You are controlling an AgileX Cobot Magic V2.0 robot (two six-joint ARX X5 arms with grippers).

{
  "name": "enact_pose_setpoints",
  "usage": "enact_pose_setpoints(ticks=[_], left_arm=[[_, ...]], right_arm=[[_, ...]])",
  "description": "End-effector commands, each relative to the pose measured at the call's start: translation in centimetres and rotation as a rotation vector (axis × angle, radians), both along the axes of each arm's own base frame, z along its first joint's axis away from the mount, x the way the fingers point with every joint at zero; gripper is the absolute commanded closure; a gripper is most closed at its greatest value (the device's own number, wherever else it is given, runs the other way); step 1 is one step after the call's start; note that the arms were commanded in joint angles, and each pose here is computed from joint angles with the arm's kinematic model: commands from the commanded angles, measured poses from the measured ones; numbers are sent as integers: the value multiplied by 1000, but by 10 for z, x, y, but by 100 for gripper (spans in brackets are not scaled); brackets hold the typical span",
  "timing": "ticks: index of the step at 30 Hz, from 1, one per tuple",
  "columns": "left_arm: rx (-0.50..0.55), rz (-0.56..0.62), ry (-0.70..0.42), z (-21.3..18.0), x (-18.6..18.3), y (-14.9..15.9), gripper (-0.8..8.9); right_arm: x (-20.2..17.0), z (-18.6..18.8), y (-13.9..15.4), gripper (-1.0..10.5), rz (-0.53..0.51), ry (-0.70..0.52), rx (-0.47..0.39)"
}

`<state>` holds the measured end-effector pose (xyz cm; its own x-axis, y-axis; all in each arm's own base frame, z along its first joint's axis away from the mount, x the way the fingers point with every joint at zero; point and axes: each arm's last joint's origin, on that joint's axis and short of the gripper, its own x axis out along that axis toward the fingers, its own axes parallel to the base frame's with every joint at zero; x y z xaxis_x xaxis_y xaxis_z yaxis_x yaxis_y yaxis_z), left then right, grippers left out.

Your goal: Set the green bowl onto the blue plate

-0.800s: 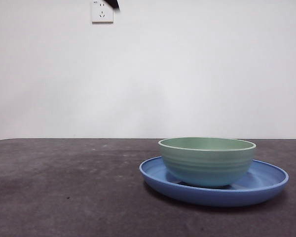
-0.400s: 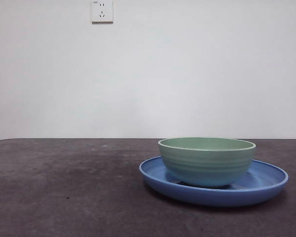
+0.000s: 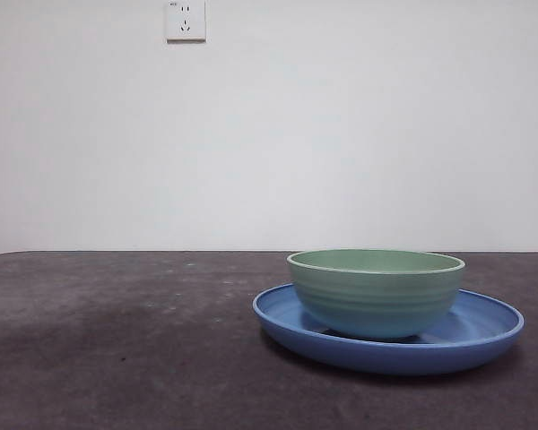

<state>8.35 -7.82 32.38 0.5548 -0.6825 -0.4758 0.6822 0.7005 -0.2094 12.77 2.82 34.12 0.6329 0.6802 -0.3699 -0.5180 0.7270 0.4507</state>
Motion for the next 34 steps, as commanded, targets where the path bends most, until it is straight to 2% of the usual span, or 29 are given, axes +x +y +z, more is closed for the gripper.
enact_pose_setpoints(ticks=[1,14,17,24,30,34], left_arm=[[-53,26,17,-4,-6,5,284],[-78,25,-10,-2,-15,13,284],[-77,25,-7,-2,-15,13,284],[-77,25,-8,-2,-15,13,284],[-80,27,-5,-2,-16,13,284],[-93,35,6,-2,-16,14,284]], right_arm=[[1,5,0,332,7,-28,-6],[-1,2,0,332,6,8,0],[1,-3,0,334,4,79,1],[22,-29,2,336,7,350,-28],[57,-53,0,360,7,466,-59],[81,-71,-4,436,5,509,-78]])
